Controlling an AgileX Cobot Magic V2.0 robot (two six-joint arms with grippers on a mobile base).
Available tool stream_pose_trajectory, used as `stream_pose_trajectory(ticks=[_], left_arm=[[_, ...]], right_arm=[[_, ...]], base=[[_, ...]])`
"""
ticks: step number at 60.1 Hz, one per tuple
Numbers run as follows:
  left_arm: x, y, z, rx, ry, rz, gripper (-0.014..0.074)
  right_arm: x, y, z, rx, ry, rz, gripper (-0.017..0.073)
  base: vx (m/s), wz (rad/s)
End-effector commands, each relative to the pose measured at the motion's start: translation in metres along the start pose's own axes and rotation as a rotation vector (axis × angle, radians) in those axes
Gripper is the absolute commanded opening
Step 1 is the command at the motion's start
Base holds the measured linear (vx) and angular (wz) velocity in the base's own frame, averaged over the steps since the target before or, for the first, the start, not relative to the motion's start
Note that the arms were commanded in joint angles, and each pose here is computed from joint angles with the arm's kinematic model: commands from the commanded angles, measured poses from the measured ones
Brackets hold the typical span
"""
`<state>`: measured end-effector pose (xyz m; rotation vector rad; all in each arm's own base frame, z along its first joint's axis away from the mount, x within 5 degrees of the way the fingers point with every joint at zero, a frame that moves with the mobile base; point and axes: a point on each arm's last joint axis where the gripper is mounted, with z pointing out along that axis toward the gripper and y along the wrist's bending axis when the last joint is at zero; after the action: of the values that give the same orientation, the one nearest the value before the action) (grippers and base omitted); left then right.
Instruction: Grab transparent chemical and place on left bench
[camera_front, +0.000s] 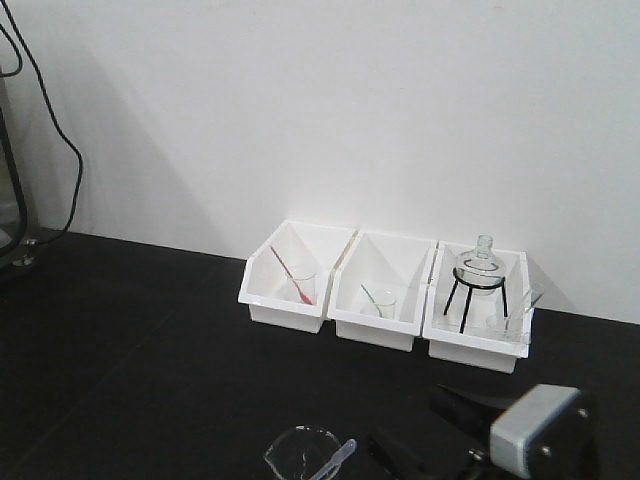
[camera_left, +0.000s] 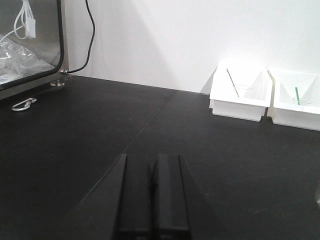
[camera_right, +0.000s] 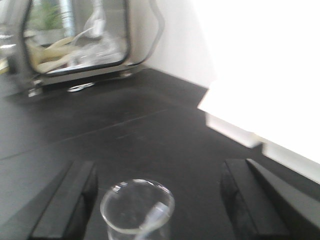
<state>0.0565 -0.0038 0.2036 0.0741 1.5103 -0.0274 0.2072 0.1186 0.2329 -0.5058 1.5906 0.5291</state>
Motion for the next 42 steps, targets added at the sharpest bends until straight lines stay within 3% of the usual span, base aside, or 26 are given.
stream_pose_trajectory(ticks=[1, 11, 22, 32, 42], left_arm=[[-0.003, 0.0, -0.001, -0.002, -0.081, -0.009, -0.0003], [-0.003, 0.0, -0.001, -0.002, -0.081, -0.009, -0.0003], [-0.003, 0.0, -0.001, -0.002, -0.081, -0.009, -0.0003], [-0.003, 0.0, -0.001, -0.002, -0.081, -0.009, -0.0003], [-0.003, 0.0, -0.001, -0.002, -0.081, -0.009, -0.0003]], right_arm=[[-0.01, 0.0, -0.021, 0.044, -0.111, 0.014, 0.052], [0.015, 0.005, -0.06, 0.077, -0.082, 0.044, 0.0449], [0.021, 0.013, -0.09, 0.057, -0.207, 0.045, 0.0378], [0.024, 0.017, -0.106, 0.032, -0.318, 0.045, 0.0324], [0.028, 0.017, -0.108, 0.042, -0.304, 0.052, 0.0275]], base=[[0.0, 0.0], [0.0, 0.0], [0.0, 0.0], [0.0, 0.0], [0.0, 0.0]])
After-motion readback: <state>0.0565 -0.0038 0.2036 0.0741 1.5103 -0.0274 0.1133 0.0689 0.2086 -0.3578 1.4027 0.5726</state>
